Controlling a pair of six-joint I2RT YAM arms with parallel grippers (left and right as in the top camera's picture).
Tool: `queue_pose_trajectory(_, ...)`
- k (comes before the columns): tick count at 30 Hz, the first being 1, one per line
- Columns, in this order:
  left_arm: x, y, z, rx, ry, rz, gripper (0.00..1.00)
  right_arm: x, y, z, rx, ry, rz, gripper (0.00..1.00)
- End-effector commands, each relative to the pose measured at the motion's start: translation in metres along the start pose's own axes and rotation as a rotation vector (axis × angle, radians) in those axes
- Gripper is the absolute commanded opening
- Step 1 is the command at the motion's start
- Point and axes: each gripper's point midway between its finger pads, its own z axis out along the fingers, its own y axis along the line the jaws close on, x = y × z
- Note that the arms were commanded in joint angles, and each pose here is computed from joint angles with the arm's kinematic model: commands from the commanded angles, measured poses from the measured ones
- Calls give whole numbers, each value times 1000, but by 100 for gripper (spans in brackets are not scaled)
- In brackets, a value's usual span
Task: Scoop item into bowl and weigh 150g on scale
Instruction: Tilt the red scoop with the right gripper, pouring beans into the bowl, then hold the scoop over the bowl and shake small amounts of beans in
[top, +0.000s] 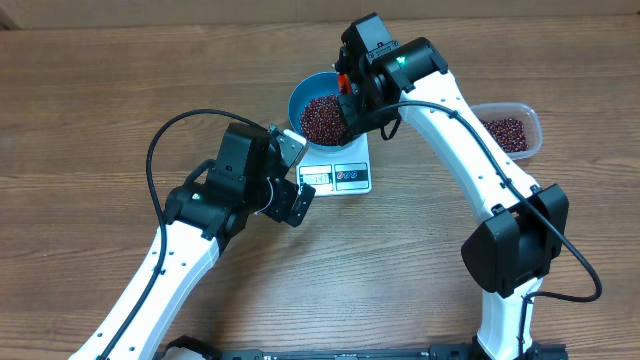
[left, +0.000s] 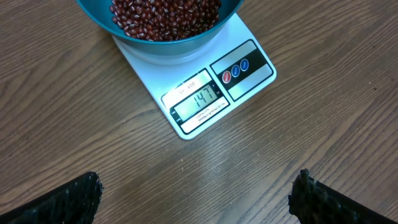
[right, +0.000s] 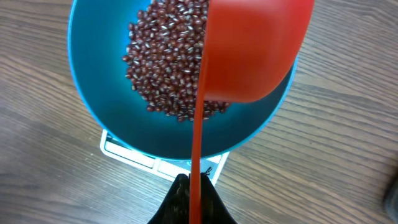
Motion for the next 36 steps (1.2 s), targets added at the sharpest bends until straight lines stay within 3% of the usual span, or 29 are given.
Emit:
queue_pose_trajectory(1, 2, -1, 3, -1, 8, -2, 100, -10, -4, -12, 38, -44, -6, 4)
queue_pose_trajectory(14, 2, -1, 3, 0, 8, -2, 100, -10, -3, -12, 32, -44, -73, 4)
queue_pose_trajectory(27, 2, -1, 3, -1, 8, -2, 100, -10, 1, -18, -229, -34, 13, 4)
queue_pose_trajectory(36, 2, -1, 3, 0, 8, -2, 100, -10, -7, -21, -268, -35, 30, 4)
